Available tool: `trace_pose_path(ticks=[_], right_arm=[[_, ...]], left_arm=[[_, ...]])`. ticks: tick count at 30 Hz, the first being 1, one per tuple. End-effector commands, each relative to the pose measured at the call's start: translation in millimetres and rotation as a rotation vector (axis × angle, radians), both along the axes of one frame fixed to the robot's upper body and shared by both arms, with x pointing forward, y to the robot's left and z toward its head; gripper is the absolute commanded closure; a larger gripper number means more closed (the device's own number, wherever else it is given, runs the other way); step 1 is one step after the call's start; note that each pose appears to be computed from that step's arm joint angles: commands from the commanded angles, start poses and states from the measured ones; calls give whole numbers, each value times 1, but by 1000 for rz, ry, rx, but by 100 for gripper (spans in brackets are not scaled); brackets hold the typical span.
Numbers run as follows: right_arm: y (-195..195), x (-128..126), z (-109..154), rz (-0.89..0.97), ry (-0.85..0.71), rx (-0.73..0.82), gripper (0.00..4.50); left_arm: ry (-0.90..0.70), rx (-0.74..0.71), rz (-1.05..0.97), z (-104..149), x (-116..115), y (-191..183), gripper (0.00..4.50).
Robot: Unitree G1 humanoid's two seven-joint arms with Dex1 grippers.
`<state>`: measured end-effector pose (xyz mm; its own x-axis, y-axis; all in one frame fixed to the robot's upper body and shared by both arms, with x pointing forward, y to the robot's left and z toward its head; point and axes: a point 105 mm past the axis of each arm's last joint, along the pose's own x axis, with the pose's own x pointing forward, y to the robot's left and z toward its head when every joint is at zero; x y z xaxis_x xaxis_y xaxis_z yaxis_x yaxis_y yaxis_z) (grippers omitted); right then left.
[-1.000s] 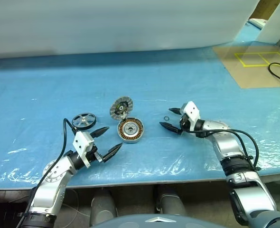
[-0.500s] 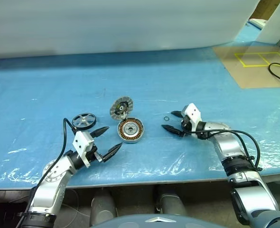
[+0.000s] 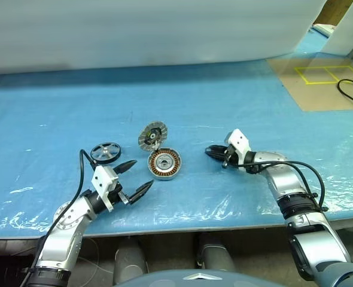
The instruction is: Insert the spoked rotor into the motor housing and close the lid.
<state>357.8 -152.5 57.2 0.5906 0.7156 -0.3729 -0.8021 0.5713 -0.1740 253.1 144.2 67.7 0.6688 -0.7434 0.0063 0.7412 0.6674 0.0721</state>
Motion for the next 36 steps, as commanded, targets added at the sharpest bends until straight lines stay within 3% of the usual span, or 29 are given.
trace_pose_path(ticks=[1, 9, 12, 16, 20, 36], right_arm=[[7, 0, 5, 21, -18, 4, 393], [60, -20, 73, 280, -113, 199, 393], [77, -32, 85, 358, -108, 213, 393], [97, -51, 82, 476, -50, 147, 393], [110, -49, 66, 479, -27, 6, 393], [133, -41, 51, 488, -14, -73, 393]], left_arm=[[-44, 6, 3, 9, -1, 3, 0], [-49, 8, 6, 11, 0, 3, 0], [-51, 6, 3, 11, 0, 2, 0], [-52, 6, 5, 12, 1, 2, 0], [-51, 8, 9, 11, 1, 2, 0], [-56, 6, 21, 12, 1, 2, 0]])
